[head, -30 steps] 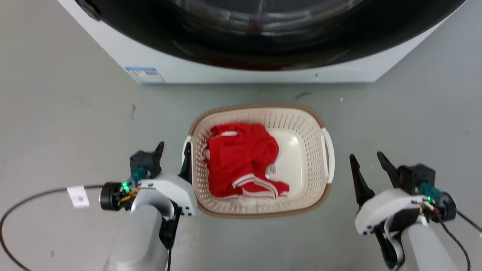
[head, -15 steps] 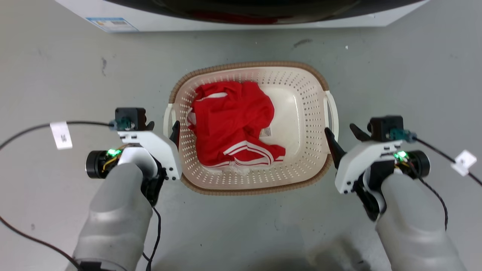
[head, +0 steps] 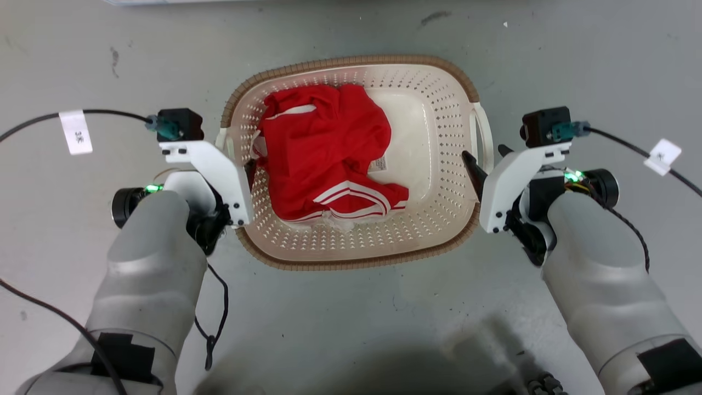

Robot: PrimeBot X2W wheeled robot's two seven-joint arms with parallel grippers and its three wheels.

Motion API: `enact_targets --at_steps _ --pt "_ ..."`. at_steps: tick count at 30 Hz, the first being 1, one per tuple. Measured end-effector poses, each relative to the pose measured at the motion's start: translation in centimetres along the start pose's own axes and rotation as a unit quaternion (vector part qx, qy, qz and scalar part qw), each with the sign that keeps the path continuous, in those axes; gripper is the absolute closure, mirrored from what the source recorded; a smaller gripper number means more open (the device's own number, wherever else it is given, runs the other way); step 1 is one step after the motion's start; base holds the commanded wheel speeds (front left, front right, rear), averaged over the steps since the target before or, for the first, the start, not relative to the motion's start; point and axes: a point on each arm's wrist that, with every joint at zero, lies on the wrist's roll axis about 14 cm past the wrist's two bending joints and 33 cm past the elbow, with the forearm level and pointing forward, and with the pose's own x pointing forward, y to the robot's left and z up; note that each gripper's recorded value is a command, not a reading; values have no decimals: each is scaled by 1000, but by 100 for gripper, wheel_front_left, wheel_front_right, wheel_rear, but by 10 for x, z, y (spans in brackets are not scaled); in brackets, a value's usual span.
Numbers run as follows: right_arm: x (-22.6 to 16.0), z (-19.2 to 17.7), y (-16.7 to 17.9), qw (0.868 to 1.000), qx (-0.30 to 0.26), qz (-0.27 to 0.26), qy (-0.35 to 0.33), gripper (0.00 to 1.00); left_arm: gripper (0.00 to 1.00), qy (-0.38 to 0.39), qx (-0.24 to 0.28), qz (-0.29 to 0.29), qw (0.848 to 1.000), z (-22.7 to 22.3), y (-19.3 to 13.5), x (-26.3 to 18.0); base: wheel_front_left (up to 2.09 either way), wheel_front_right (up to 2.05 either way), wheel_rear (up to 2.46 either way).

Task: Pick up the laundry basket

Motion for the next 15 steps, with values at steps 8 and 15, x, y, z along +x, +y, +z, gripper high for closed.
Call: enact_targets --at_steps 8,15 --pt "19 -7 -4 999 -13 1 41 0 0 40 -16 1 999 -4 10 17 0 0 0" --pt "31 -16 -5 997 -16 2 71 0 0 56 -16 2 998 -7 15 28 0 0 0"
